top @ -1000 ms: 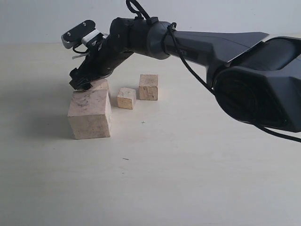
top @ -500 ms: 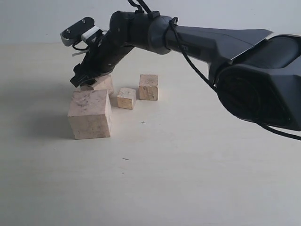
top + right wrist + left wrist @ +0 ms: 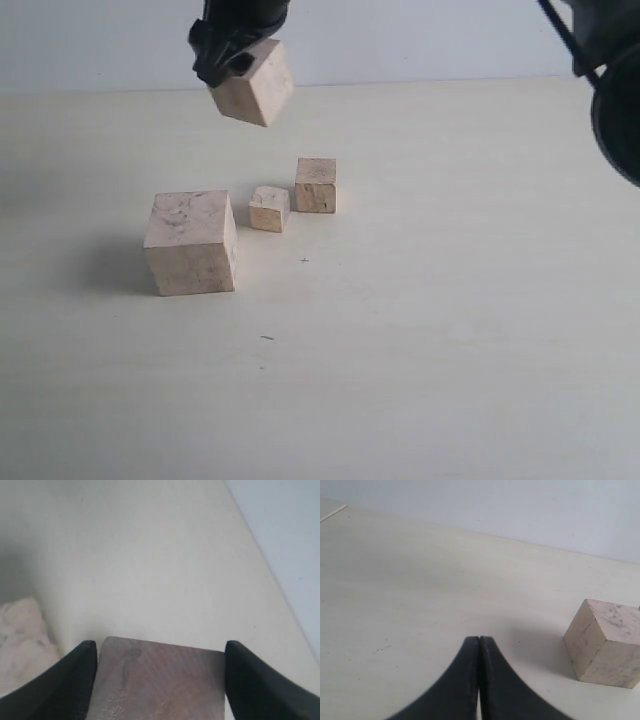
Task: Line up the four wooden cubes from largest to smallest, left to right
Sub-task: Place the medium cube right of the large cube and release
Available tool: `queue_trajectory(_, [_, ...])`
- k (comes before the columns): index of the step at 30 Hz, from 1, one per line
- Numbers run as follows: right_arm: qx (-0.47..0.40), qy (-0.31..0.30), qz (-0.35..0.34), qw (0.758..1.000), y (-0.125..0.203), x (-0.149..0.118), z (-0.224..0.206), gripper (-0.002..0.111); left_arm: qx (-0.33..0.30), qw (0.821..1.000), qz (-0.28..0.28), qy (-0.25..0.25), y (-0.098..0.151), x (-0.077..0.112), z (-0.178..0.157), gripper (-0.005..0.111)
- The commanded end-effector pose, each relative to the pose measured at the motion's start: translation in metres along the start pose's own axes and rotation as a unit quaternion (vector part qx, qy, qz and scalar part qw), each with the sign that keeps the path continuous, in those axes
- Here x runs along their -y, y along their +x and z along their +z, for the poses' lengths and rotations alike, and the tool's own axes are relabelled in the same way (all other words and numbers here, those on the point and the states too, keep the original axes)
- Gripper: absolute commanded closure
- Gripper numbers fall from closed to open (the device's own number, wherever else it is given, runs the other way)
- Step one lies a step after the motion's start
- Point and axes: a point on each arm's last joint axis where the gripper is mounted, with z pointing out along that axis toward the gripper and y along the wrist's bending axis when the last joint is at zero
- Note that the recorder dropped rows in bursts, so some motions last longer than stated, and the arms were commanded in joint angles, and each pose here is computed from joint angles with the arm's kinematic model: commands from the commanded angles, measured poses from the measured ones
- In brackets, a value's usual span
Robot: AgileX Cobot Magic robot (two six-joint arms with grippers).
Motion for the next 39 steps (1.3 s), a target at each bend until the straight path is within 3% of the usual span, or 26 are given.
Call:
queue_trajectory(1, [-0.014,-0.066,-0.015,0.998,0.019,0.013,-0.022,0.108,0.006,1.0,0.001,0.001,0.0,0.0,0.0,0.107])
queue_trajectory(4, [0.004,-0.098,-0.018,0.995,0.025,0.015,-0.019,0.108,0.006,1.0,0.001,0.001,0.0,0.0,0.0,0.107])
queue_trajectory(8, [0.006,-0.165,-0.055,0.985,0.042,-0.001,0.003,0.108,0.006,1.0,0.001,0.001,0.0,0.0,0.0,0.107])
queue_trajectory(14, [-0.043,-0.23,-0.072,0.97,0.079,-0.021,0.038,0.108,0.006,1.0,0.001,0.001,0.0,0.0,0.0,0.107])
queue_trajectory(18, [-0.025,-0.266,-0.098,0.959,0.09,-0.033,0.049,0.108,0.006,1.0,0.001,0.001,0.0,0.0,0.0,0.107])
queue_trajectory(24, [0.018,-0.288,-0.149,0.946,0.095,-0.041,0.061,0.108,0.006,1.0,0.001,0.001,0.0,0.0,0.0,0.107])
queue_trajectory(39, [0.047,-0.302,-0.158,0.939,0.108,-0.046,0.098,0.108,0.006,1.0,0.002,0.001,0.0,0.0,0.0,0.107])
